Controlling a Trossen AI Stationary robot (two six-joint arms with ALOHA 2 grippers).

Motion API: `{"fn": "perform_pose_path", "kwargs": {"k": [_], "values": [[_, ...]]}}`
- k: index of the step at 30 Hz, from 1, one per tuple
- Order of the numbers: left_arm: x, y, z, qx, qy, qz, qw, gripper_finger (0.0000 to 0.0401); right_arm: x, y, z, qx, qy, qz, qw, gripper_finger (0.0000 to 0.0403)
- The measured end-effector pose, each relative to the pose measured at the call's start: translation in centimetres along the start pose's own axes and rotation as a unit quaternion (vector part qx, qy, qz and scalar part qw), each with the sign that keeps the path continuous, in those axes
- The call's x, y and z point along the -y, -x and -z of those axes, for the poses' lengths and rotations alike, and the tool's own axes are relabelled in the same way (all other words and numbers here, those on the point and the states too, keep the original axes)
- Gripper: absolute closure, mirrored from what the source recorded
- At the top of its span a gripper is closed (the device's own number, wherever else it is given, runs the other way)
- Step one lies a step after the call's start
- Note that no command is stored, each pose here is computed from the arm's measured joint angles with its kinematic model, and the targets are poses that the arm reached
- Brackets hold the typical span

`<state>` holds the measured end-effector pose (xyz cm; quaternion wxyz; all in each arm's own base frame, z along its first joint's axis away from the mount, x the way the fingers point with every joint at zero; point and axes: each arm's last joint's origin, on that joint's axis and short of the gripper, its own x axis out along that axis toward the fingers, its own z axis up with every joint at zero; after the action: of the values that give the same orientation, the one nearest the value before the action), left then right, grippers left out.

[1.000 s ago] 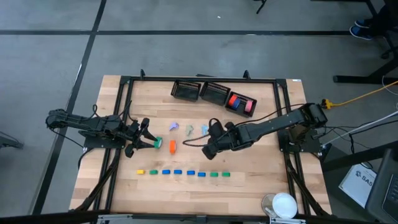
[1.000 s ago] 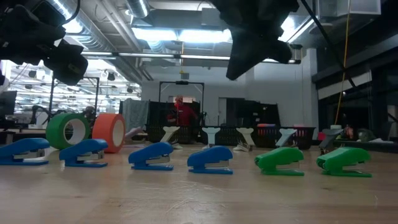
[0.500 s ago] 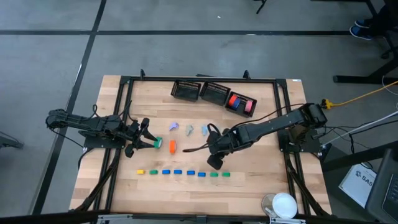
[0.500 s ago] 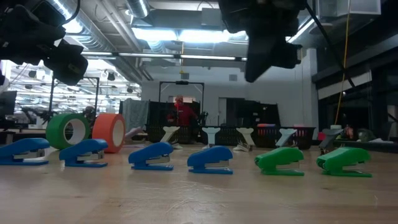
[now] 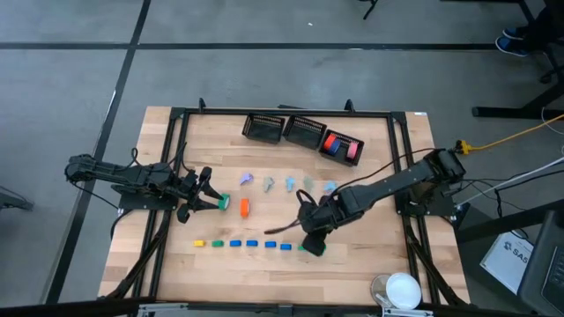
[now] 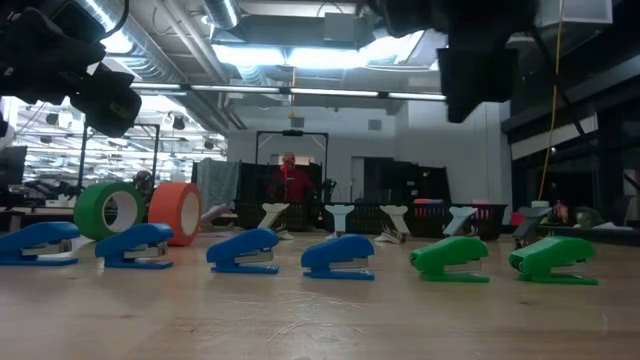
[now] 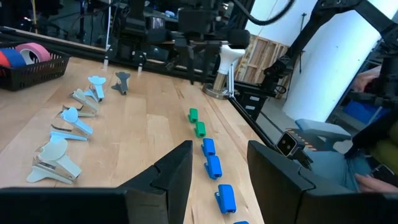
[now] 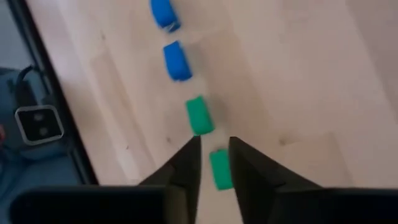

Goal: Pick and place Stapler, Stapler remover, tape
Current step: Put the green stapler into the middle black bin

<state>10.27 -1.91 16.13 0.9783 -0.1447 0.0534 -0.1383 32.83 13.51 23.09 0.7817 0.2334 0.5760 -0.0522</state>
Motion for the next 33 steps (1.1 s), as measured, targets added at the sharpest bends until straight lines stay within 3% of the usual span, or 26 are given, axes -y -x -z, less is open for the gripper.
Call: {"fn": "perform_pose_path", "kwargs": {"k": [5,10,18,24,33], "values": [[0.0,0.0,0.0,0.000,0.000,0.000,1.000,0.0251,-1.2,-0.1,1.3,-0.008,0.012,-0.005,1.000,0.0238],[0.0,0.0,0.0,0.000,0.000,0.000,1.000,0.0251,-2.3,-0.2,2.7,-0.007,0.037,-0.002,0.999,0.0202],[0.0,0.0,0.0,0.000,0.000,0.000,1.000,0.0251,-3.8,-1.8,4.7,0.019,0.077,0.043,0.996,0.0197],[0.0,0.0,0.0,0.000,0.000,0.000,1.000,0.0251,-4.0,-4.4,5.7,-0.006,0.093,0.071,0.993,0.0197],[0.0,0.0,0.0,0.000,0.000,0.000,1.000,0.0251,-3.5,-7.5,6.1,-0.038,0.164,0.108,0.980,0.0197]]}}
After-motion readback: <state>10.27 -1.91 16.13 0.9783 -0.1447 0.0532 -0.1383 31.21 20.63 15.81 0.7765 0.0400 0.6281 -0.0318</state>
